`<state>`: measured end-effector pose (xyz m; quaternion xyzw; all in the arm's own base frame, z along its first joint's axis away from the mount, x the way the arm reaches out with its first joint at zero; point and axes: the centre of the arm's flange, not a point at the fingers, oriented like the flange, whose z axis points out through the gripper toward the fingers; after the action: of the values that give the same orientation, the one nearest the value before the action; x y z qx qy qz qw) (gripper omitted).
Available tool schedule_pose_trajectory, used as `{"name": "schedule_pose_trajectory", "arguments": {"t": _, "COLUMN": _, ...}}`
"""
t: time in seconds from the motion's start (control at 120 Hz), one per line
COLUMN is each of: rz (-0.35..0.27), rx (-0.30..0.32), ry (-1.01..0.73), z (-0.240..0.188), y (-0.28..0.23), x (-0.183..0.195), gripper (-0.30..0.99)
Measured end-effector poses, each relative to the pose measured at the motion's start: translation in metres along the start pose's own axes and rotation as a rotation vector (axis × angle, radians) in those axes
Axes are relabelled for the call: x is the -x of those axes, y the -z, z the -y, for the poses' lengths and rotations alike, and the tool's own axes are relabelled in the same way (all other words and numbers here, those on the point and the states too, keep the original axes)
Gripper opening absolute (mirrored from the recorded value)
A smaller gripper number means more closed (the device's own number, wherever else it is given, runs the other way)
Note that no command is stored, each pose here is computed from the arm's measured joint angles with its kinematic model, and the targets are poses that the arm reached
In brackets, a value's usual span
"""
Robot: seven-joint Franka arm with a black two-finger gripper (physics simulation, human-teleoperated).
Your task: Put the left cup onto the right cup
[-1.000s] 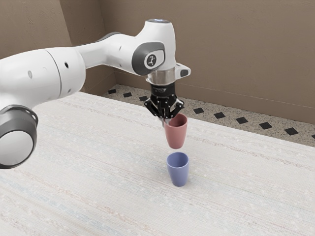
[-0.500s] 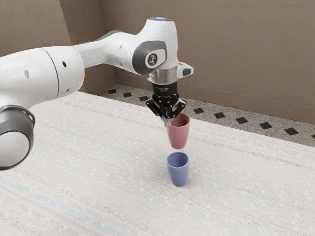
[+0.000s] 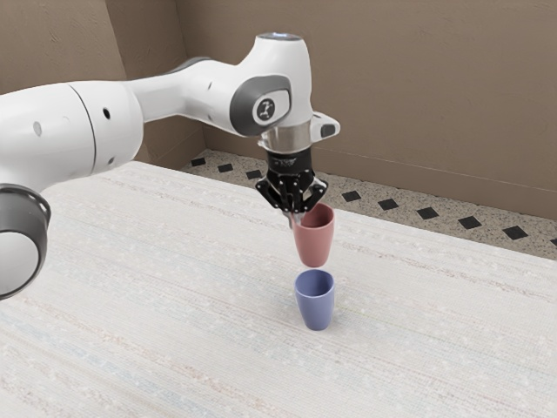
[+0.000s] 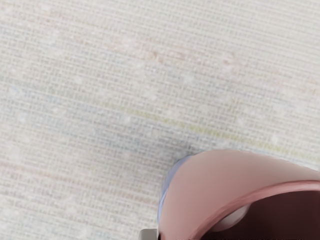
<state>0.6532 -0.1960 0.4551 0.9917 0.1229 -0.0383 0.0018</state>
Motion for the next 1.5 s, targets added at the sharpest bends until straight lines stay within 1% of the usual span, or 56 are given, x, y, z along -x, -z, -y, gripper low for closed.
{"name": "schedule_pose_trajectory", "arguments": {"t": 0.55, "rz": 0.015, "rx": -0.001, "ry": -0.001, "z": 0.001, "y": -0.004, "x": 0.012, "gripper": -0.09}}
{"name": "schedule_pose_trajectory", "arguments": {"t": 0.983, "rz": -0.005, "rx": 0.014, "ry": -0.002, "z": 0.001, "y": -0.006, "x": 0.016, "gripper": -0.09}}
{"name": "schedule_pose_trajectory", "arguments": {"t": 1.5, "rz": 0.0, "rx": 0.013, "ry": -0.012, "z": -0.004, "y": -0.014, "x": 0.025, "gripper": -0.09}}
